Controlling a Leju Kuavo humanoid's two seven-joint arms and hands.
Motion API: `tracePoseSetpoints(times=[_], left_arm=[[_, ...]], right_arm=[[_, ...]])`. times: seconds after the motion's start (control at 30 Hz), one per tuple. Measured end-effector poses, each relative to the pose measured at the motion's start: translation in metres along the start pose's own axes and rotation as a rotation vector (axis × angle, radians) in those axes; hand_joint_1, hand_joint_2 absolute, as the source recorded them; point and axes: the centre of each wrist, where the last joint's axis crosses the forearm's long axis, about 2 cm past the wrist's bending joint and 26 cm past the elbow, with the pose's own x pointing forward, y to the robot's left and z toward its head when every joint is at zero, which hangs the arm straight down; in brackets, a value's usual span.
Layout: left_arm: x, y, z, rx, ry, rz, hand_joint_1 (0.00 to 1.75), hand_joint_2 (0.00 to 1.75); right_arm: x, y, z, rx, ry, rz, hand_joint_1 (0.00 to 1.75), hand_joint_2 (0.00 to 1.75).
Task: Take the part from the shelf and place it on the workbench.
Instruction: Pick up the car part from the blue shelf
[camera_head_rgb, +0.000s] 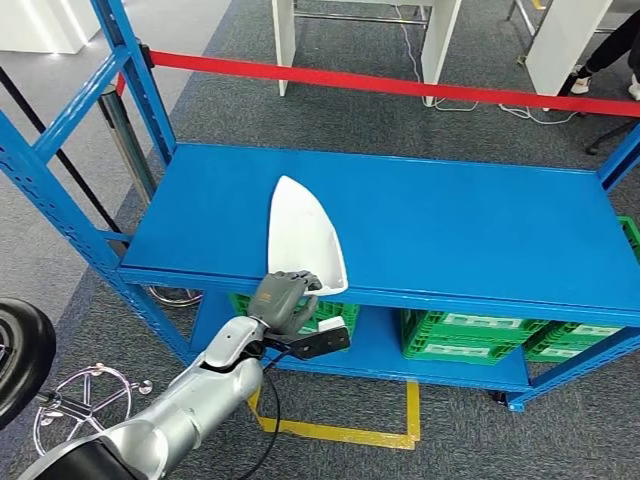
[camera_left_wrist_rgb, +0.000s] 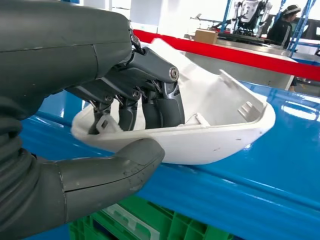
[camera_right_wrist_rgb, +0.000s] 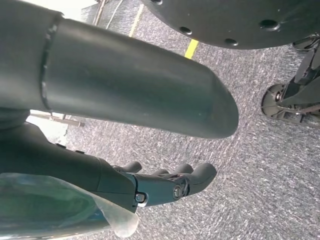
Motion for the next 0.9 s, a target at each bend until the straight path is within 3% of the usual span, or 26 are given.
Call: tracePoseSetpoints(times=[0.27,0.5,0.67,0.8,0.9], left_arm=[[-0.004,0.005,-0.003,0.076,-0.002,0.025,1.75,1.75],[-0.006,0.017,-0.003,0.294,-0.049,0.130,1.75,1.75],[0.022,0.041,0.010,0.573,-0.267,0.171,1.75,1.75],[0.046,0.071,0.032,0.807,-0.455,0.157,1.75,1.75],[0.057,0.099,0.049,0.957,-0.542,0.119,1.75,1.75]], right_arm=[[0.000,0.000,0.000,0.000,-0.003,0.000,0.00,0.00],[0.000,0.000,0.000,-0.025,-0.011,-0.011,0.00,0.00],[0.000,0.005,0.001,-0.063,0.002,-0.052,0.00,0.00],[0.001,0.008,0.001,-0.072,0.002,-0.060,0.00,0.00],[0.002,0.010,0.001,-0.071,-0.004,-0.056,0.00,0.00]])
